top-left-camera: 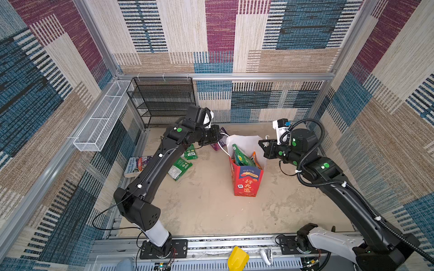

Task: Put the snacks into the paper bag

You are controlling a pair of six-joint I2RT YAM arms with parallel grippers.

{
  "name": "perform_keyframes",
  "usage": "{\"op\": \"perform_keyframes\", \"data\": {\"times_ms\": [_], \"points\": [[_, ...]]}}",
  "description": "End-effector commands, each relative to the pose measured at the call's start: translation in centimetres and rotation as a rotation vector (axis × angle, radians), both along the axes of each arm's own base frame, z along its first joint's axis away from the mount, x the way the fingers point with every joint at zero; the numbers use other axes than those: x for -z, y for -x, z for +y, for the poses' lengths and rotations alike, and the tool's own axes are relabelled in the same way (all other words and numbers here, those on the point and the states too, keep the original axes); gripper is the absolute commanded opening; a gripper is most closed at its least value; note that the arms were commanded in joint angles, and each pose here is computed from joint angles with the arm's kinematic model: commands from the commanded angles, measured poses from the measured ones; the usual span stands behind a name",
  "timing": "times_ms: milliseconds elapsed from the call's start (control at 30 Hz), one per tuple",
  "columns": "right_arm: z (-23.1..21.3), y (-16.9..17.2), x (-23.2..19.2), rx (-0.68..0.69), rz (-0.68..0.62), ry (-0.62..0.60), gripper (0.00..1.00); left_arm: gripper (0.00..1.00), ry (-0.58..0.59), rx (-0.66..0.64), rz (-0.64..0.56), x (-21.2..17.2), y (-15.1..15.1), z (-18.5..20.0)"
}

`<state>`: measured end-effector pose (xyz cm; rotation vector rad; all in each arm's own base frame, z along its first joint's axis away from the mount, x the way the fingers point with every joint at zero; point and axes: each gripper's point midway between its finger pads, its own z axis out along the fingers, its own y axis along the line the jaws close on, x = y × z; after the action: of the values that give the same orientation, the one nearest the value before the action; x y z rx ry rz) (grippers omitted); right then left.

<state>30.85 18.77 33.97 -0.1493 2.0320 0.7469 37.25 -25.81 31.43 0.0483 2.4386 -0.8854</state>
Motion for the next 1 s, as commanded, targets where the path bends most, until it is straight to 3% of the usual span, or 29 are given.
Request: {"op": "perform_keyframes", "data": {"times_ms": [0, 100, 233, 367, 567, 667, 733, 800, 967], "points": [[-0.2, 0.1, -2.3, 0.005, -0.086, -0.043, 0.00, 0.03, 0.086, 0.005, -0.041, -1.3, -0.3, -0.9], [-0.8, 0.5, -3.7, 0.019, -0.119, -0.037, 0.00, 0.38, 0.114, 0.005, -0.106, -3.4, 0.5, -0.4], [-1.1, 0.7, -4.4, 0.026, -0.131, -0.038, 0.03, 0.99, 0.143, 0.019, -0.226, -6.8, 2.4, 0.8], [-1.2, 0.6, -4.0, 0.037, -0.127, -0.031, 0.04, 0.99, 0.143, 0.034, -0.309, -9.0, 4.3, 2.0], [-2.7, 0.2, -3.9, 0.114, -0.156, -0.009, 0.03, 0.99, 0.109, -0.134, -0.345, -7.9, 6.2, 7.3], [-2.8, 0.4, -3.1, 0.114, -0.150, -0.015, 0.02, 0.99, 0.109, -0.241, -0.269, -4.3, 6.4, 10.7], [-2.7, 0.7, -2.9, 0.104, -0.152, -0.026, 0.02, 0.99, 0.178, -0.275, -0.183, -1.4, 5.9, 11.8], [-2.7, 0.8, -2.7, 0.101, -0.155, -0.029, 0.02, 0.99, 0.238, -0.295, -0.123, 1.5, 4.6, 12.1], [-2.4, 0.8, -2.6, 0.082, -0.162, -0.034, 0.01, 0.97, 0.237, -0.327, 0.034, 7.9, -0.4, 11.2]]}}
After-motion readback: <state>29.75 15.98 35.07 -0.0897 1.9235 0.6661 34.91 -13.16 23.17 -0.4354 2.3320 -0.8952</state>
